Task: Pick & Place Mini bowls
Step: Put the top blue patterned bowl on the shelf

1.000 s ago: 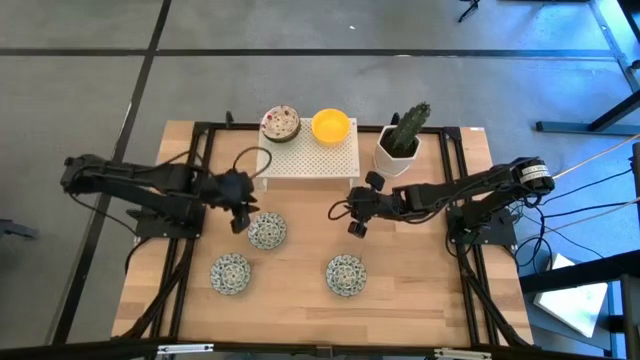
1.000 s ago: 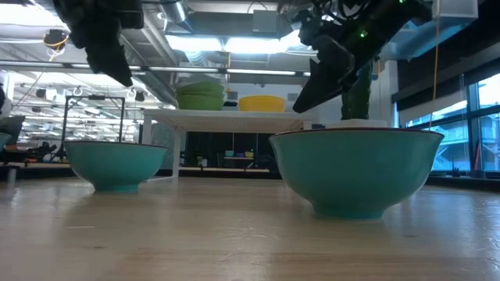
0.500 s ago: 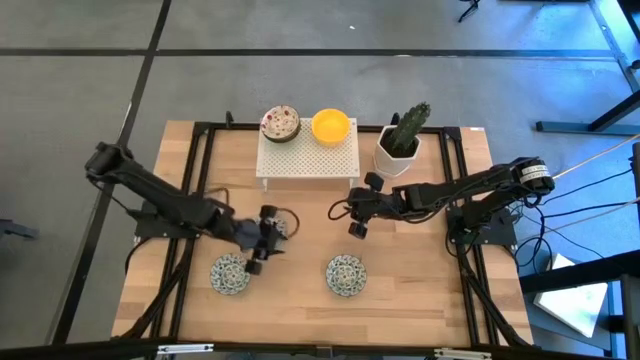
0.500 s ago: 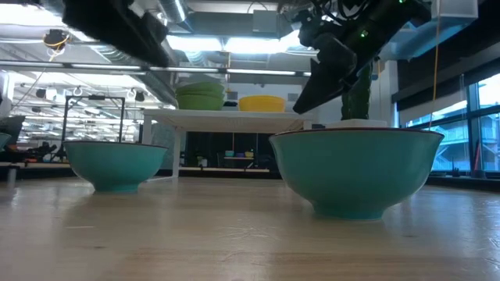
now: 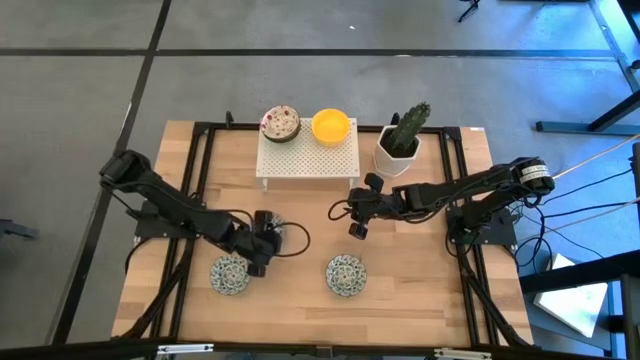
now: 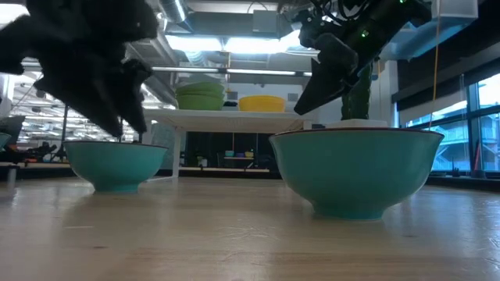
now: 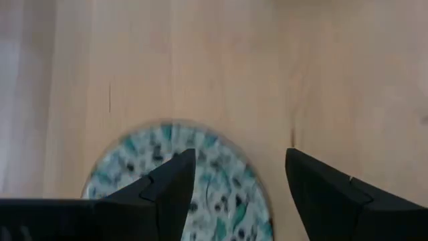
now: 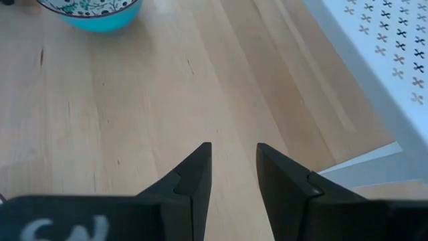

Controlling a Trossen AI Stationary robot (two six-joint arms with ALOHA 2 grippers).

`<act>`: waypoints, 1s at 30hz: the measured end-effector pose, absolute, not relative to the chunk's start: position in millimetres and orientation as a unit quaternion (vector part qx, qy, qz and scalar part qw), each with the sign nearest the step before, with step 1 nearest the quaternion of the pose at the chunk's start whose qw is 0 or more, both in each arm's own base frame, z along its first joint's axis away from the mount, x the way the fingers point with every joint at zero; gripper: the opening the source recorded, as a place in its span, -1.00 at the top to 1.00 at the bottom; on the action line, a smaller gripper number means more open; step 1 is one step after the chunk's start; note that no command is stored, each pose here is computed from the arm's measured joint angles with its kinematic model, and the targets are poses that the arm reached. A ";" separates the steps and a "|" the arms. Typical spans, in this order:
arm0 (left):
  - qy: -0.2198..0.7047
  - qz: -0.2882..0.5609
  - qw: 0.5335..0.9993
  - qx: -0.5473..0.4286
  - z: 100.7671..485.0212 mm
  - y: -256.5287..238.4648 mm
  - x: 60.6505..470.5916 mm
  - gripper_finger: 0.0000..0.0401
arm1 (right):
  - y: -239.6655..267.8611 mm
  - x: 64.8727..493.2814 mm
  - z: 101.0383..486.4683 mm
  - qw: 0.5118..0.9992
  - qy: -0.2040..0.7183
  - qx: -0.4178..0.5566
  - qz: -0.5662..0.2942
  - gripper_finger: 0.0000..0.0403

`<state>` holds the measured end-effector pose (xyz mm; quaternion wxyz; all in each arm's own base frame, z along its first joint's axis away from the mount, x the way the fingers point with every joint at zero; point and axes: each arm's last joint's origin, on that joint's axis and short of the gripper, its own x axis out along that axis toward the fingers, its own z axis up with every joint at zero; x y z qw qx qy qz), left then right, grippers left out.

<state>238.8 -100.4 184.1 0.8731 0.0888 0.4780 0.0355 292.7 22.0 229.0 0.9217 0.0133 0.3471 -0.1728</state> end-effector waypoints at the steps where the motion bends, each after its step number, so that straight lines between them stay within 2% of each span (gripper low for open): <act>1: 0.488 0.042 0.868 0.083 182.4 -99.1 237.6 -0.13 | 22.0 292.7 229.0 0.922 0.347 0.013 -0.173 0.41; 6: 0.535 0.067 0.842 0.022 172.1 -92.9 236.6 -0.09 | 22.0 292.7 229.0 0.922 0.347 0.013 -0.173 0.41; 11: 0.567 0.068 0.821 -0.030 160.7 -90.3 240.5 0.05 | 22.0 292.7 229.1 0.922 0.347 0.013 -0.173 0.41; 18: 0.587 0.068 0.806 -0.015 150.4 -86.1 243.9 0.36 | 22.0 292.7 229.1 0.922 0.347 0.014 -0.173 0.41; 25: 0.591 0.060 0.804 -0.001 159.3 -84.2 248.0 0.87 | 22.0 292.7 229.1 0.922 0.347 0.013 -0.173 0.41; 30: 0.607 0.066 0.792 0.029 176.0 -87.4 252.2 0.91 | 22.1 292.7 229.1 0.922 0.347 0.013 -0.173 0.41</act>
